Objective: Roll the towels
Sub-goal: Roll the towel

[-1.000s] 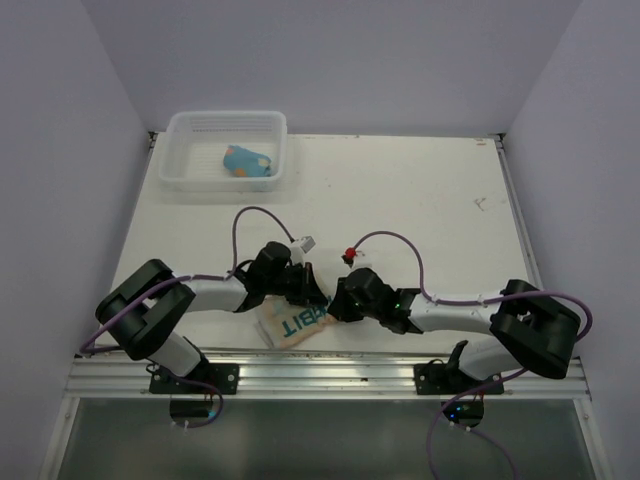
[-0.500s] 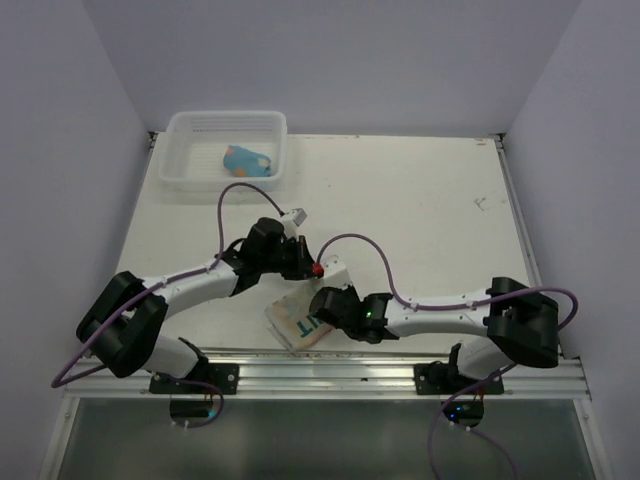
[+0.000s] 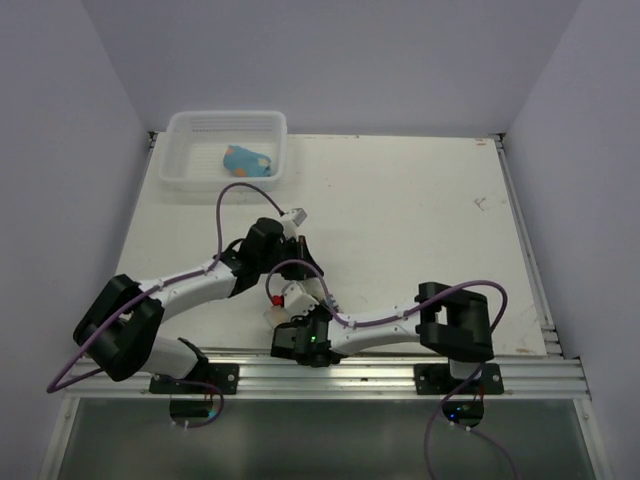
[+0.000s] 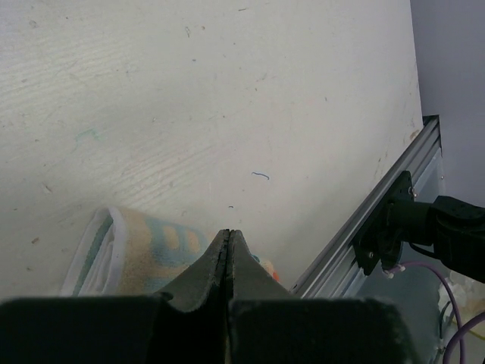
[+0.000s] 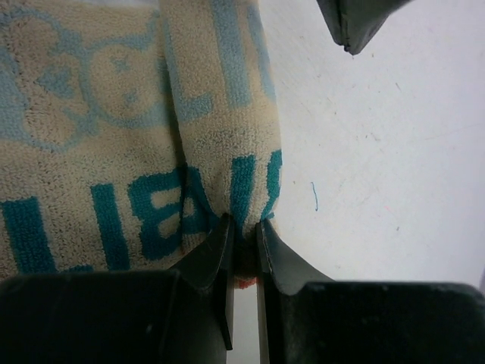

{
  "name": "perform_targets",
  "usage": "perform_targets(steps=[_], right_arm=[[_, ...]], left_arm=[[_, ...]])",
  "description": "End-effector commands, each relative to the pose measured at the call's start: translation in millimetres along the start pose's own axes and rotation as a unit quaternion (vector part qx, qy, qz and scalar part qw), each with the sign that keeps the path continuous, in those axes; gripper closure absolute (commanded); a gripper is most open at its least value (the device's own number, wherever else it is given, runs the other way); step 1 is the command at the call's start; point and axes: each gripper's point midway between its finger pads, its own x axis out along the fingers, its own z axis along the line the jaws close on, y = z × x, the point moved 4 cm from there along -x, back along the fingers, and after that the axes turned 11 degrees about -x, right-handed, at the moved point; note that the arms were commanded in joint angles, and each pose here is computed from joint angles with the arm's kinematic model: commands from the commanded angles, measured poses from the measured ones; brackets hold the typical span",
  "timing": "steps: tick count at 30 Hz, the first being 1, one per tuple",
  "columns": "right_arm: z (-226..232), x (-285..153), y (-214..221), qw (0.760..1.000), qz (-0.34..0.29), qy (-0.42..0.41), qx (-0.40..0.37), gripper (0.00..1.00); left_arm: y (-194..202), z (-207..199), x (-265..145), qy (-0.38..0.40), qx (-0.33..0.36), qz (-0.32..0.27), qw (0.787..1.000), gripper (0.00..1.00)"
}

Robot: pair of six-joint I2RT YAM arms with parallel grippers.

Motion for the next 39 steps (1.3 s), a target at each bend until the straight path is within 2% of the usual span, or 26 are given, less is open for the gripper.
perform_targets(steps=[1, 9, 17, 19, 21, 28, 32, 34, 35, 37, 38, 39], right_arm=[[-1.3, -6.2, -4.0, 0.998, 0.004, 0.050, -0.034, 1.00], [24.9, -0.3, -2.0, 0.995, 0.024, 0.056, -0.078, 1.00], [28.6, -2.9, 1.5, 0.998, 0.023, 0.024, -0.058, 0.98], [32.6, -7.5, -4.6, 0.999, 0.010, -0.006, -0.032, 0.94], [27.5, -15.0, -10.5, 1.000, -0.006, -0.027, -0.001, 0.85], [2.2, -36.9, -26.2, 0.993, -0.054, -0.058, 0.087, 0.64], [-10.3, -46.1, -25.0, 0.984, -0.077, -0.086, 0.133, 0.58], [-20.8, -51.8, -32.9, 0.971, -0.093, -0.115, 0.187, 0.56], [-20.3, -48.5, -23.6, 0.969, -0.086, -0.128, 0.194, 0.55], [-28.9, -51.0, -30.9, 0.943, -0.090, -0.181, 0.264, 0.54], [-27.0, -44.6, -19.3, 0.939, -0.079, -0.195, 0.273, 0.54], [-28.5, -45.8, -26.8, 0.921, -0.090, -0.217, 0.311, 0.53]], left_arm=[[2.7, -8.5, -2.6, 0.031, 0.007, -0.007, 0.999, 1.00], [33.6, 9.9, -2.8, 0.026, -0.013, 0.016, 0.999, 1.00], [63.9, 47.2, 2.7, -0.019, -0.027, 0.032, 0.999, 1.00], [65.1, 52.6, 4.2, -0.027, -0.026, 0.030, 0.999, 1.00], [68.2, 62.4, 5.5, -0.046, -0.017, 0.032, 0.998, 1.00], [73.0, 76.4, 8.0, -0.066, -0.016, 0.030, 0.997, 1.00], [75.2, 77.8, 8.4, -0.064, -0.021, 0.032, 0.997, 1.00], [76.1, 77.9, 8.1, -0.064, -0.021, 0.033, 0.997, 1.00], [74.9, 77.0, 8.0, -0.062, -0.021, 0.031, 0.997, 1.00], [76.0, 77.6, 7.2, -0.063, -0.022, 0.032, 0.997, 1.00], [76.5, 78.3, 6.8, -0.064, -0.023, 0.032, 0.997, 1.00], [76.6, 78.0, 6.4, -0.063, -0.024, 0.031, 0.997, 1.00]])
